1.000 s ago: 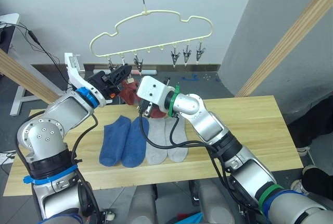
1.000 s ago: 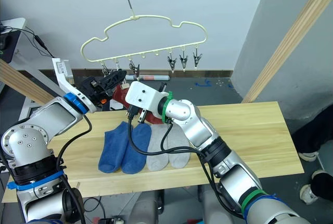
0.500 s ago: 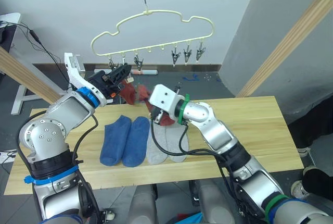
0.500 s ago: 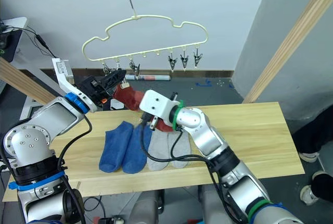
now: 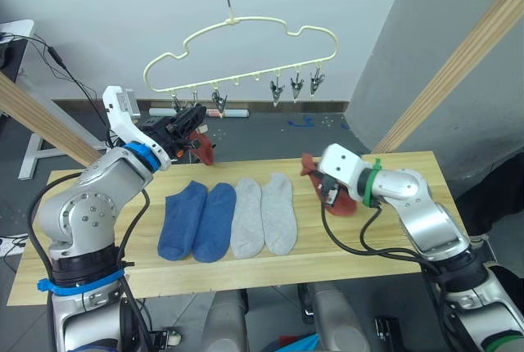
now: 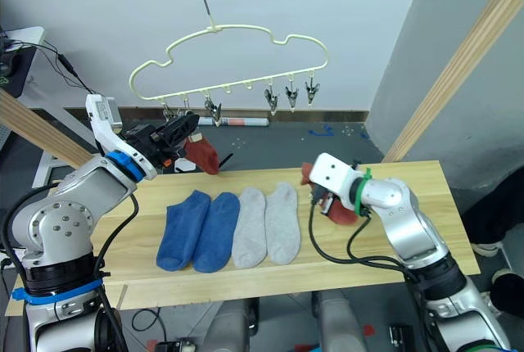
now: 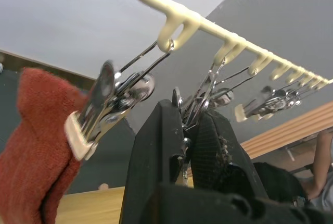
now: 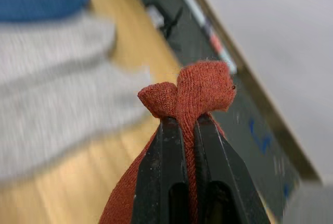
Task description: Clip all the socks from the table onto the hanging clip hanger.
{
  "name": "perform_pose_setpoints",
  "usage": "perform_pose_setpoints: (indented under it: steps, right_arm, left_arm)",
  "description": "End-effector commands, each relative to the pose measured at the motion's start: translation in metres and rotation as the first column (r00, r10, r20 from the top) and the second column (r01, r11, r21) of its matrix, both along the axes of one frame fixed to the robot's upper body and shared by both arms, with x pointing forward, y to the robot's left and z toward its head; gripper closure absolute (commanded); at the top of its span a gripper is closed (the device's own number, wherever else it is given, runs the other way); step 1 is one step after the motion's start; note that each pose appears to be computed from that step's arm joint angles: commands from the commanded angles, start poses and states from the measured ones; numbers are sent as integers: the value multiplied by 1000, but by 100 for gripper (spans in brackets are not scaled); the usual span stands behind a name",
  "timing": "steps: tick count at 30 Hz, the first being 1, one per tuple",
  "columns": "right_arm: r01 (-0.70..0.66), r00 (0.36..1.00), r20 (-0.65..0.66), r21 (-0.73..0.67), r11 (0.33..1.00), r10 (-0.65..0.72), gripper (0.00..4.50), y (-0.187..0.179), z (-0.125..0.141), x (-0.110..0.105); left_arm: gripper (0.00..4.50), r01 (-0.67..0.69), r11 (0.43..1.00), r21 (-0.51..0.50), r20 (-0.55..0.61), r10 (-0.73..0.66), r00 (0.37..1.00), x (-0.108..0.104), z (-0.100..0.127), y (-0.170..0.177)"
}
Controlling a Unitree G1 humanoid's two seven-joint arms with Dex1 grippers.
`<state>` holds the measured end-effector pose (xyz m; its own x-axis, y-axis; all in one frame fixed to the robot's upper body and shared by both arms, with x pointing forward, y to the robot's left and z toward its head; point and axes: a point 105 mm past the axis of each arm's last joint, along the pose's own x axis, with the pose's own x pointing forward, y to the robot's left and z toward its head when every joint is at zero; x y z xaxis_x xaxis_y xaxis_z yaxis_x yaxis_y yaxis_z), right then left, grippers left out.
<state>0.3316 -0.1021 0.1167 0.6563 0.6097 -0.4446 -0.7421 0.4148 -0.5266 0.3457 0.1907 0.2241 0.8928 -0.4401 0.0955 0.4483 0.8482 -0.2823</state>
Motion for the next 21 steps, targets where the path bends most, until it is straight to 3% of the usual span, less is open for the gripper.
perform_pose_setpoints:
  steps: [1, 3, 4, 14, 21]
  right_arm:
    - [-10, 999, -35, -37, 999, 9, 450, -2, -22, -6]
    - [1, 999, -51, -41, 999, -3, 450, -4, -33, -5]
    - [4, 999, -52, -49, 999, -7, 423, -5, -36, -5]
    - [56, 998, -41, 15, 998, -55, 97, -4, -34, 4]
    - [247, 965, -125, 147, 958, -230, 96, -8, -48, 17]
  left_arm:
    - [421, 4, 1000, 28, 51, -5, 999, -4, 7, -2]
    - [421, 3, 1000, 29, 54, -5, 999, -4, 7, -1]
    - [421, 3, 1000, 30, 56, -4, 998, -5, 7, -1]
    - [421, 2, 999, 32, 55, -4, 998, -6, 5, -2]
    - [421, 10, 1000, 27, 53, -11, 999, -6, 3, -4]
